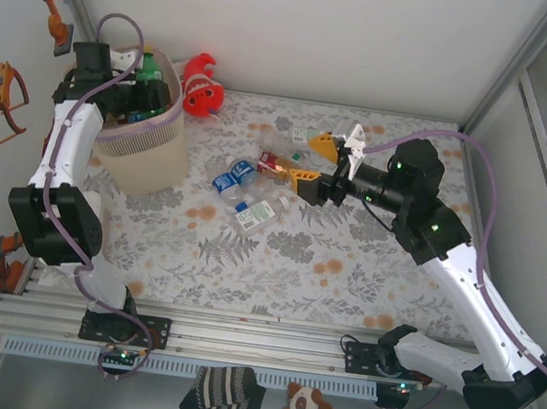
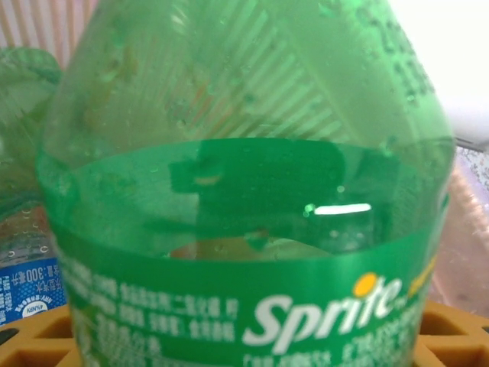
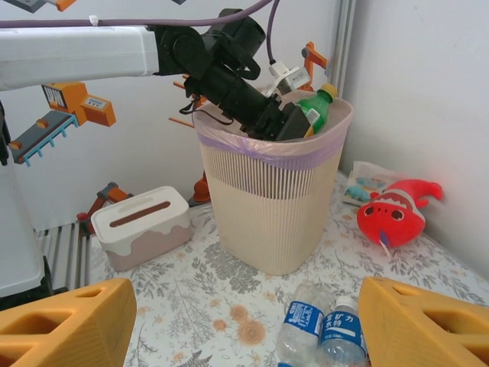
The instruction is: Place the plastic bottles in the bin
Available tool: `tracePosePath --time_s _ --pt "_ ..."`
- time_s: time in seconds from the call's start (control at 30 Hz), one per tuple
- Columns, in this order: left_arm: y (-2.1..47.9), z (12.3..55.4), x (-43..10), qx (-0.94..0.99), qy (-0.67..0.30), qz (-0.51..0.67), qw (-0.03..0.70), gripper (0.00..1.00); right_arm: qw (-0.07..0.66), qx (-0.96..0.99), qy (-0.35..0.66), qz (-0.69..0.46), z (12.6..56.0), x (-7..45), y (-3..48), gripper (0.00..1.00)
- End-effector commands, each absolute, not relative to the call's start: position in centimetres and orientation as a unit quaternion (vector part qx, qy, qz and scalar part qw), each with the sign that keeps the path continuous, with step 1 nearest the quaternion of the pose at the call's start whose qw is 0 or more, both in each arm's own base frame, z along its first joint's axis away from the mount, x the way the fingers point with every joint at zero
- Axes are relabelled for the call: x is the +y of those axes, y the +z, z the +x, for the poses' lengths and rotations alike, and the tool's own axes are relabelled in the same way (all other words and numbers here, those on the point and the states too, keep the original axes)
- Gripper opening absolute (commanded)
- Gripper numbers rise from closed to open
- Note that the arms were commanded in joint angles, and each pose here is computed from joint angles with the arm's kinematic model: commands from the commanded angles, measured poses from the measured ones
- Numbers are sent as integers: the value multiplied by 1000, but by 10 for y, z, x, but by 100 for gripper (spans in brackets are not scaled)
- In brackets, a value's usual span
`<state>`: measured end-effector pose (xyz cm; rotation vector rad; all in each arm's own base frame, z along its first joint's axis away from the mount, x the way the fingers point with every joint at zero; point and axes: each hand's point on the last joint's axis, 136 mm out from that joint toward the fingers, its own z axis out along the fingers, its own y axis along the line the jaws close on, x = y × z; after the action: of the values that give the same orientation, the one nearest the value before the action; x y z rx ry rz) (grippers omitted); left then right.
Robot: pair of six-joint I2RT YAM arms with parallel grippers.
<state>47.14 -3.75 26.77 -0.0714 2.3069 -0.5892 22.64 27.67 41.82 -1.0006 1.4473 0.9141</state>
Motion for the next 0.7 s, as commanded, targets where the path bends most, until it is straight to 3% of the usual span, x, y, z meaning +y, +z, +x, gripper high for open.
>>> tracePosePath --time_s 0.0,0.23,0.43,0.67 --pt "281 461 -41 895 -245 -29 371 67 565 593 392 -419 218 273 439 75" --pt "307 441 -31 892 -208 -19 402 79 565 589 396 -421 216 273 442 75" --pt "327 428 -20 885 -169 -13 433 80 564 589 397 -421 214 272 442 74" --pt "338 431 -26 873 -183 12 453 62 565 589 398 -419 215 272 442 74"
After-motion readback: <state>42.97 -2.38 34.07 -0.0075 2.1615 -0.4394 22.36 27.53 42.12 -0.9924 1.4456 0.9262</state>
